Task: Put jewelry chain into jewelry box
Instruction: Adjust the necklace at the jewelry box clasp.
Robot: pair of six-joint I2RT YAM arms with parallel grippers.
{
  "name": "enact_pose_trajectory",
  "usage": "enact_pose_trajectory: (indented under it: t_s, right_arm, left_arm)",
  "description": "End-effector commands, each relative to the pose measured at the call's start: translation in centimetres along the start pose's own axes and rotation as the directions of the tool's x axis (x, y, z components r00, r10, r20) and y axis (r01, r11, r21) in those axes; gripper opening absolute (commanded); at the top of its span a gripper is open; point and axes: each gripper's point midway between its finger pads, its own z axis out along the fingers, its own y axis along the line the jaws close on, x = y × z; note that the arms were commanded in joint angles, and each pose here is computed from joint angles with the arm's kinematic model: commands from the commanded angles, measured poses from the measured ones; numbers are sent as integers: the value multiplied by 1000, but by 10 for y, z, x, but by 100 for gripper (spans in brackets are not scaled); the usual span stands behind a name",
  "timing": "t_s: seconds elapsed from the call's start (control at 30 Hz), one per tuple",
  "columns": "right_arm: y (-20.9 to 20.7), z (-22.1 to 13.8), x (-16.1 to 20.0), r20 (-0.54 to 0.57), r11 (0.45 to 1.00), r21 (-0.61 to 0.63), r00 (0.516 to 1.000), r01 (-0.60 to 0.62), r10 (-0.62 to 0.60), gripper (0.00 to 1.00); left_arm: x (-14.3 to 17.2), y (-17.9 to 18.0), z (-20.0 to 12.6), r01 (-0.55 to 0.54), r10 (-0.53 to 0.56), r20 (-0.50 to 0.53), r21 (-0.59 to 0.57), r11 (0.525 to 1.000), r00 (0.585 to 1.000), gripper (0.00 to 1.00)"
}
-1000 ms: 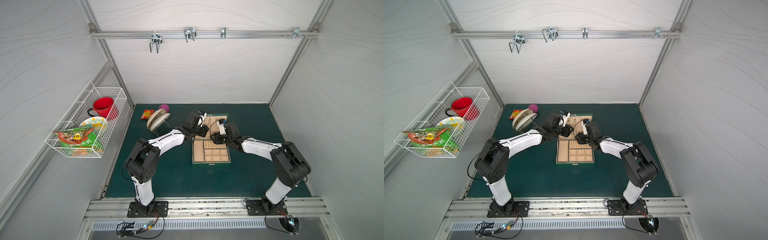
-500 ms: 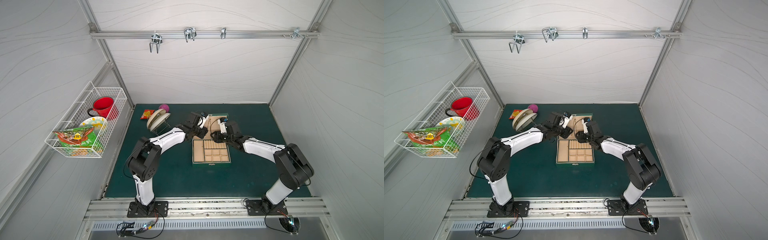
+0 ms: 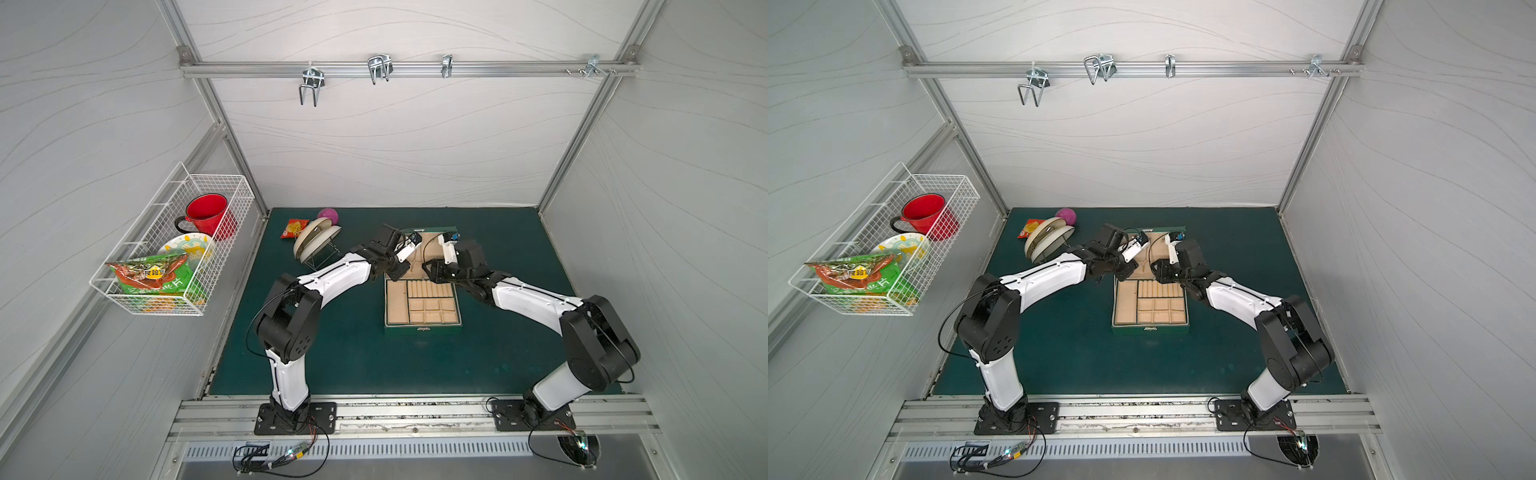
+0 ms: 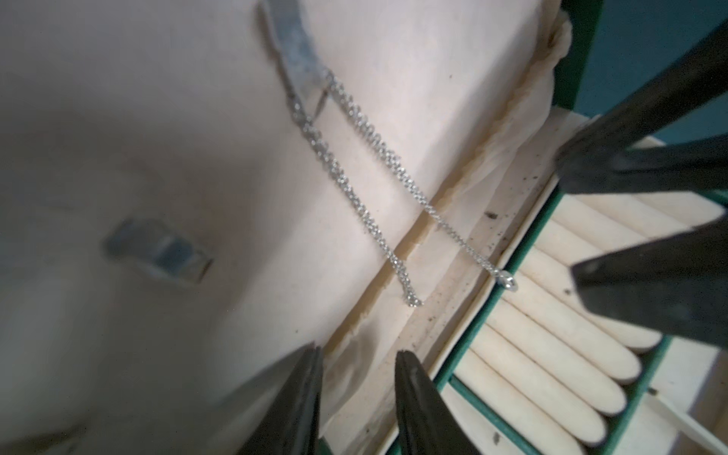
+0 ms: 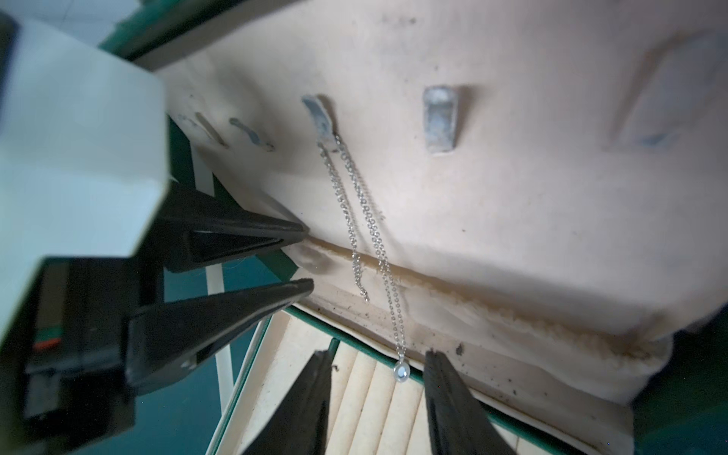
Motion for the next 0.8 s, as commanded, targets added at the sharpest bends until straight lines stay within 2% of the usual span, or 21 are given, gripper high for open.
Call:
enact_pose_trajectory:
  t_s: [0.0,0.13,0.27,0.43,0.5,0.63,0.77]
  right_arm:
    - [6,-8,0,7,1000,-15,1000,-7,7,43]
    - [7,-8,0,4,1000,-21,1000,-7,7,43]
    - [6,-9,-1,8,1000,-16,1000,-6,6,43]
    - [6,-10,-1,10,1000,-18,1000,-9,9,43]
    - [7,-11,-2,12,1000,-18,1000,-15,15,42]
    - [6,-12,-2,15,998,-19,998,-59,59,43]
    - [8,-12,1,11,986,-49,987,-157,157,42]
  left_arm:
    - [-5,12,6,-100,104,37,-101,990,994,36]
    - [-3,14,10,-132,137,33,-121,984,990,36]
    - [2,7,14,-160,163,12,-111,981,987,31]
    - [1,3,11,-182,185,18,-113,977,983,11]
    - [3,2,11,-188,191,16,-113,976,981,0]
    - [9,-1,11,-191,193,8,-102,976,981,0]
    - [7,-8,7,-181,185,44,-74,981,982,0]
